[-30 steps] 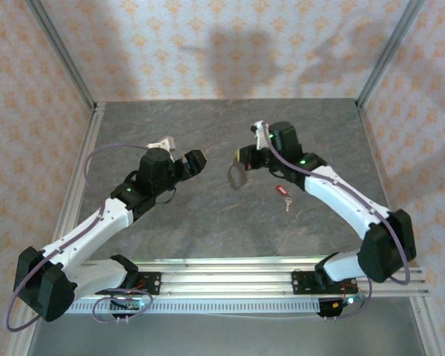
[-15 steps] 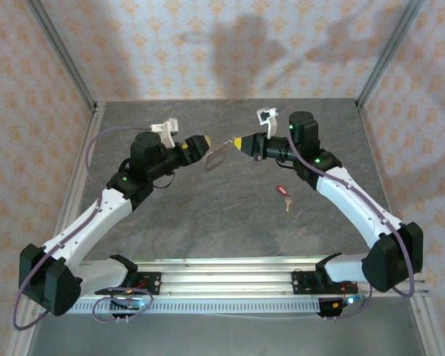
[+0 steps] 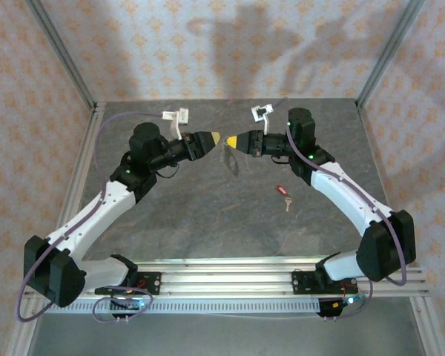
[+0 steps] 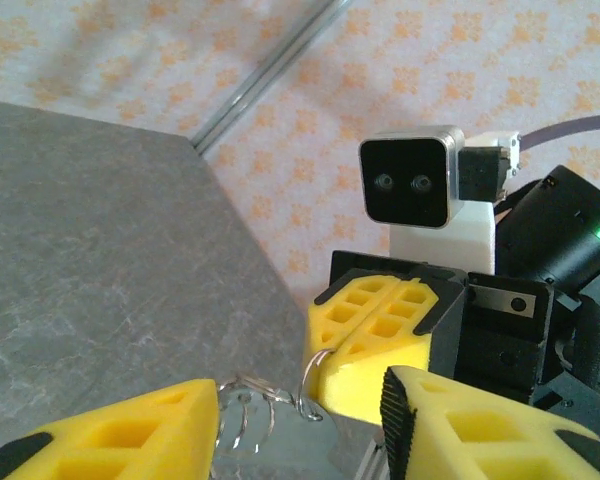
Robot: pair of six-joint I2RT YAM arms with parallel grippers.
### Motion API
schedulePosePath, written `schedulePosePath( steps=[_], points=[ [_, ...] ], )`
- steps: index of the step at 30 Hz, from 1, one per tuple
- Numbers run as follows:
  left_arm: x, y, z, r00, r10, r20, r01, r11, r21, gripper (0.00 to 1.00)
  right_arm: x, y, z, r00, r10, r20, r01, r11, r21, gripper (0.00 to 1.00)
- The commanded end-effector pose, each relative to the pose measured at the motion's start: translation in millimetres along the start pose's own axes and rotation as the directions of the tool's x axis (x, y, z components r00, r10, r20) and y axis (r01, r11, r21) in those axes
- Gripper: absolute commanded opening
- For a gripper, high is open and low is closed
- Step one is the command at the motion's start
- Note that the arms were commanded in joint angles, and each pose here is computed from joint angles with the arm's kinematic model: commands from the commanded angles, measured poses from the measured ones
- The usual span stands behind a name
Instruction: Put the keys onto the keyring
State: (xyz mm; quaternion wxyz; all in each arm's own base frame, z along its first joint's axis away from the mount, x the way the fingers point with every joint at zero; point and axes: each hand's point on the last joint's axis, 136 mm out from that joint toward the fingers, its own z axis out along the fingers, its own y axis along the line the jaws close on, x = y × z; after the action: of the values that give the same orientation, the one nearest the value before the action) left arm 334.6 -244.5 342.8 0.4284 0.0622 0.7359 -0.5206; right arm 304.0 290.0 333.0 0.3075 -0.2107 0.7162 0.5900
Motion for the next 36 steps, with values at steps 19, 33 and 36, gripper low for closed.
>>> schedulePosePath(
  steps=[19, 33, 36],
  points=[
    [-12.7, -25.6, 13.7, 0.998, 0.047, 0.035, -0.053, 0.980, 0.191, 0.39, -14.1, 17.7, -9.5, 0.996, -0.063, 0.057, 0.066, 0.996, -0.052, 0.00],
    [-0.1, -16.0, 21.0, 0.999, 0.041, 0.009, -0.042, 0.982, 0.186, 0.38, -19.1, 15.9, -12.3, 0.995, -0.062, 0.084, 0.065, 0.997, -0.040, 0.00],
    [4.5, -19.2, 23.9, 0.999, 0.052, -0.009, -0.050, 0.979, 0.197, 0.35, -20.8, 14.8, -12.2, 0.994, -0.063, 0.091, 0.066, 0.997, -0.038, 0.00]
  ],
)
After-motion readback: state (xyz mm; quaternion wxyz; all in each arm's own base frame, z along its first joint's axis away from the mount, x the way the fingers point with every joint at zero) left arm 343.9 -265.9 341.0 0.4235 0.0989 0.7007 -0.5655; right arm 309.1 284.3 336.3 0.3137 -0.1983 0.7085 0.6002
